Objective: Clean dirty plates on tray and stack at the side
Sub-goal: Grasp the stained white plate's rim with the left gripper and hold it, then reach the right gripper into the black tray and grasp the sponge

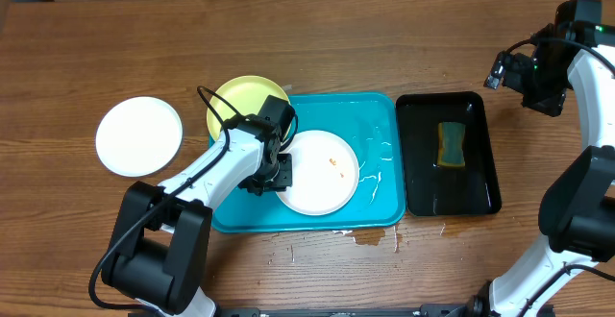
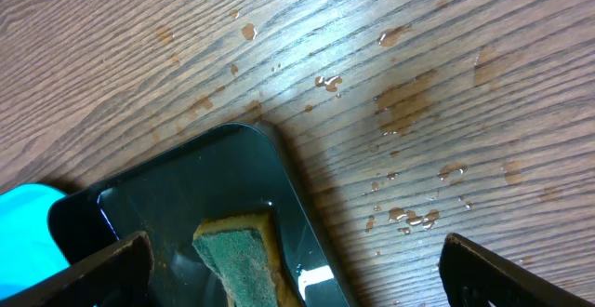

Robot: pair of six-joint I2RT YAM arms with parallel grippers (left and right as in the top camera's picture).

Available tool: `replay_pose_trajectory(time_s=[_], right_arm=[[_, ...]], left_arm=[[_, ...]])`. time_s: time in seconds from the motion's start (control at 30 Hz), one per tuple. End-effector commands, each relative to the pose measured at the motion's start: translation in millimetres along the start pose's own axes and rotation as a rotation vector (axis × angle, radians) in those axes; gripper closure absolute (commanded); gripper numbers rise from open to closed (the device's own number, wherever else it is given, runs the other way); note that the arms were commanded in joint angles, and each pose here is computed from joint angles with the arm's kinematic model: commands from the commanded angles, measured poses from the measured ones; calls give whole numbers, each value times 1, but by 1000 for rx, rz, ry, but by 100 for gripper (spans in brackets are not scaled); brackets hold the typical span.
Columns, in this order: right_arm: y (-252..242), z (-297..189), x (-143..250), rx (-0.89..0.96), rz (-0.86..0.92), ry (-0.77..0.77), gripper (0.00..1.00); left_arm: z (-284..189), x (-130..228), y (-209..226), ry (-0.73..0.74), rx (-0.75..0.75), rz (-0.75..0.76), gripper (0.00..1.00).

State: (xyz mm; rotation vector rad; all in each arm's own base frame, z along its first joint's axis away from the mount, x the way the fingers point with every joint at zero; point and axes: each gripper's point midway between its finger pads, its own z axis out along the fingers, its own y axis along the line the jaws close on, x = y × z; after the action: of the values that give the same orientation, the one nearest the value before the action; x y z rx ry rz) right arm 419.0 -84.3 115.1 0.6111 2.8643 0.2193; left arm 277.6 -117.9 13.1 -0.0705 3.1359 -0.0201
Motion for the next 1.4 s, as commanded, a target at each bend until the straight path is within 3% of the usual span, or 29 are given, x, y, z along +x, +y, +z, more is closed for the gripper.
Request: replay_pose_trajectory(time_s=[0.0,0.3,0.7,0.97,1.13,1.23,1.37], right_arm=[[3,-14,-6,-4,-4,-44,0],[3,-14,-6,-4,-4,-43,0],[3,-14,-6,-4,-4,-43,0],[3,-14,-6,-4,-4,-44,0],[9,-15,-12,-34,-8,-67,0],[19,-15,-3,-96,-5,-26,0],[17,-15,5,-90,1,6,1]], left_arm=[[5,1,0,1,-10,11,68],[12,-10,-13,-53,43,24,74],[2,-52,-23,-218,76,65,70],[3,-49,-18,-200,67,57,74],[5,-37,-14,-149,52,95,83],[6,-36,-15,-143,59,95,96],[6,-35,-17,-140,68,96,96]])
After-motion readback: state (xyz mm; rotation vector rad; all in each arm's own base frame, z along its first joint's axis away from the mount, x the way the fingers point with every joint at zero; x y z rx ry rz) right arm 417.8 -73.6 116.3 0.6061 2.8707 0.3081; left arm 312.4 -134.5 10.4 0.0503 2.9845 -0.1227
